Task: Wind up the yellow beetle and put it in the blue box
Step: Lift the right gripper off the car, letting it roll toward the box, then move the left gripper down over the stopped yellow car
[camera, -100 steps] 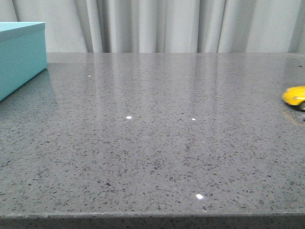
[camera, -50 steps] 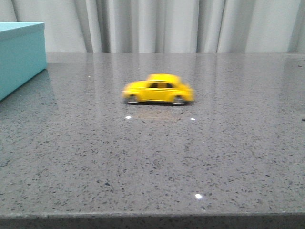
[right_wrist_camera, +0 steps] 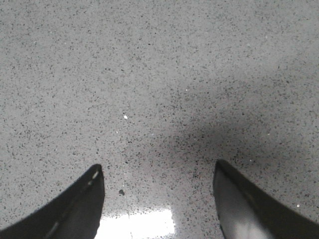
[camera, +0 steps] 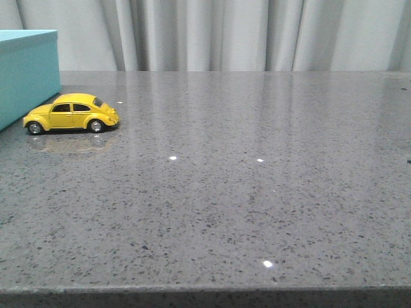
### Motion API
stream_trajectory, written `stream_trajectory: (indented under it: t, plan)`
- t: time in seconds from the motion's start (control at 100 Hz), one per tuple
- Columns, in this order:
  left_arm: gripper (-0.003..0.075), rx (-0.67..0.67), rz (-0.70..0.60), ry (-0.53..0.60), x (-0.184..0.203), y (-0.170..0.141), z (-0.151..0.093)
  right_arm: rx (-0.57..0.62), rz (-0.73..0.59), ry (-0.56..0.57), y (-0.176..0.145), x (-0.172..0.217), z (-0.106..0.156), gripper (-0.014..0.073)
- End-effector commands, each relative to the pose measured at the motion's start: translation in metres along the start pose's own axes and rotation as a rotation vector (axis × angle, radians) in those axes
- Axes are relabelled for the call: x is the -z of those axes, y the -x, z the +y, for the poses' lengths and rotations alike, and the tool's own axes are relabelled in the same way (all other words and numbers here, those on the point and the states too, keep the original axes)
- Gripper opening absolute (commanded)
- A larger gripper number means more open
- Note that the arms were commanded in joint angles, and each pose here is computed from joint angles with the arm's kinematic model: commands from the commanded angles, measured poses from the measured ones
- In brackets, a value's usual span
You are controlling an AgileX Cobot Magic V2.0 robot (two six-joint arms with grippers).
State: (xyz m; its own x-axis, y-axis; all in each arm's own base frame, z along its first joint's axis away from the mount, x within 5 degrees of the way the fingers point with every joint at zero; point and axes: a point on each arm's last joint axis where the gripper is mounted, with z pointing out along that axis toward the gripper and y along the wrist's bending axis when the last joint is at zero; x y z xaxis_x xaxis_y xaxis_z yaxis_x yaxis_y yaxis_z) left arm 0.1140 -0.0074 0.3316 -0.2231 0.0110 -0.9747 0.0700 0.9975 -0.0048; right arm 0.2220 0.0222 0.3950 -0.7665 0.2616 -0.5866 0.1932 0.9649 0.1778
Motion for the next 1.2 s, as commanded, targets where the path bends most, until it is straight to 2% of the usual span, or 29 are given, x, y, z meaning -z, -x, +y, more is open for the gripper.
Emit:
stream_trajectory:
  t: [0.0, 0.21, 0.45, 0.6, 0.76, 0.91, 1.02, 1.19]
  plan:
    - [0.041, -0.057, -0.041, -0.007, -0.004, 0.023, -0.001, 0.009, -0.086, 0.035, 0.006, 0.014, 0.002, 0.0477]
    - [0.0417, -0.201, 0.141, -0.073, -0.032, 0.049, -0.005, 0.017, -0.084, 0.069, 0.006, 0.014, 0.005, 0.0477]
    - [0.0447, -0.421, 0.283, -0.311, -0.078, 0.077, -0.02, 0.019, -0.085, 0.069, 0.006, 0.014, 0.005, 0.0477]
    - [0.0447, -0.59, 0.303, -0.404, -0.107, 0.085, -0.023, 0.02, -0.085, 0.069, 0.006, 0.014, 0.005, 0.0477]
    - [0.0447, -0.662, 0.328, -0.477, -0.132, 0.088, -0.031, 0.028, -0.085, 0.069, 0.006, 0.014, 0.005, 0.0477]
    - [0.0446, -0.822, 0.289, -0.59, -0.148, 0.086, -0.057, 0.029, -0.093, 0.071, 0.007, 0.014, 0.005, 0.0477]
    - [0.0446, -0.87, 0.286, -0.638, -0.161, 0.082, -0.076, 0.034, -0.096, 0.072, 0.007, 0.014, 0.005, 0.0477]
    - [0.0446, -0.91, 0.316, -0.681, -0.181, 0.073, -0.092, 0.043, -0.094, 0.071, 0.007, 0.014, 0.005, 0.0477]
